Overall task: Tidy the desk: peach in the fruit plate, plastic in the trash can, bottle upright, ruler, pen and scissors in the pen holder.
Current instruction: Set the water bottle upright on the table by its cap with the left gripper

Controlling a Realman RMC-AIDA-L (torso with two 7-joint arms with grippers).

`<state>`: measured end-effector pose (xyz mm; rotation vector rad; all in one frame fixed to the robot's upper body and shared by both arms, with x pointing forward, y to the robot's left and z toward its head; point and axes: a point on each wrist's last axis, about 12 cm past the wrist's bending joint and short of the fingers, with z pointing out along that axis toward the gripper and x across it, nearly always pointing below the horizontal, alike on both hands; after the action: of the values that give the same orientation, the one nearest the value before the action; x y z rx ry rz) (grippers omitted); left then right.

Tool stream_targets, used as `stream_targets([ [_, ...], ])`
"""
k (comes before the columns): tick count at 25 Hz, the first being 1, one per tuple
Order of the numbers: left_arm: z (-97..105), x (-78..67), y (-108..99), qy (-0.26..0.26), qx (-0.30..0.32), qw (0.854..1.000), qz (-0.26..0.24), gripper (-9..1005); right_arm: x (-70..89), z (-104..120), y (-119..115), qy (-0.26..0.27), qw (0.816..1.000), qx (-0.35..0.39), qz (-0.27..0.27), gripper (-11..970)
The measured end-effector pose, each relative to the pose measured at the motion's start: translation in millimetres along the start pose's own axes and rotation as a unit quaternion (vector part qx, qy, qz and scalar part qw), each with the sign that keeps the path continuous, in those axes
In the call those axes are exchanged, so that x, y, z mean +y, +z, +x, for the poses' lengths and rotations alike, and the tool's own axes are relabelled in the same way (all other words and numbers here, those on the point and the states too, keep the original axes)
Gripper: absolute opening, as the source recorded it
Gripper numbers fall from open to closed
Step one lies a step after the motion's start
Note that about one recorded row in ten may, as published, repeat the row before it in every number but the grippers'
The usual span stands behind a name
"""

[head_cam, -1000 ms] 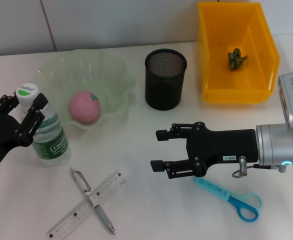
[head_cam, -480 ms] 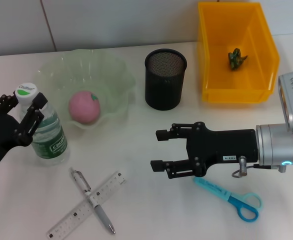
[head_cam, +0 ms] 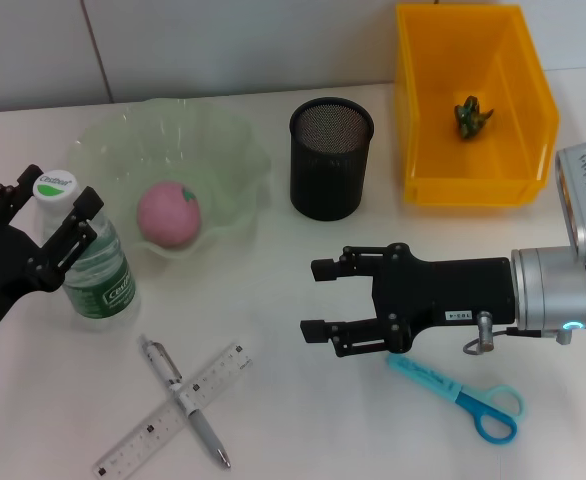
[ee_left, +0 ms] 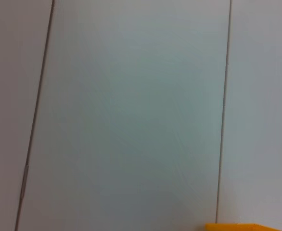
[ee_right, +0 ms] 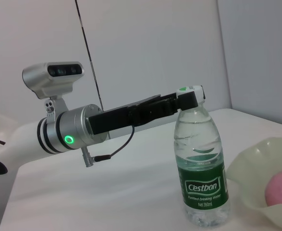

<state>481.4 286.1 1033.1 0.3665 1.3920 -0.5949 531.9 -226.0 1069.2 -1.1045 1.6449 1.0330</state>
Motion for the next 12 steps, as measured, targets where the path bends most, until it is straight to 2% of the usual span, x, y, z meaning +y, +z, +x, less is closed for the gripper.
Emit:
stream_targets([
  [8, -0.2, -0.7, -0.9, -0.004, 0.001, 1.000, 0.006, 796, 0.1, 0.0, 0.0, 0.000, 1.000, 0.000, 0.000, 770],
  [12, -3.3, 0.8, -3.8, -0.009, -0.006, 1.000, 0.009, 795, 0.1, 0.1, 0.0, 0.000, 1.000, 0.000, 0.000, 769],
])
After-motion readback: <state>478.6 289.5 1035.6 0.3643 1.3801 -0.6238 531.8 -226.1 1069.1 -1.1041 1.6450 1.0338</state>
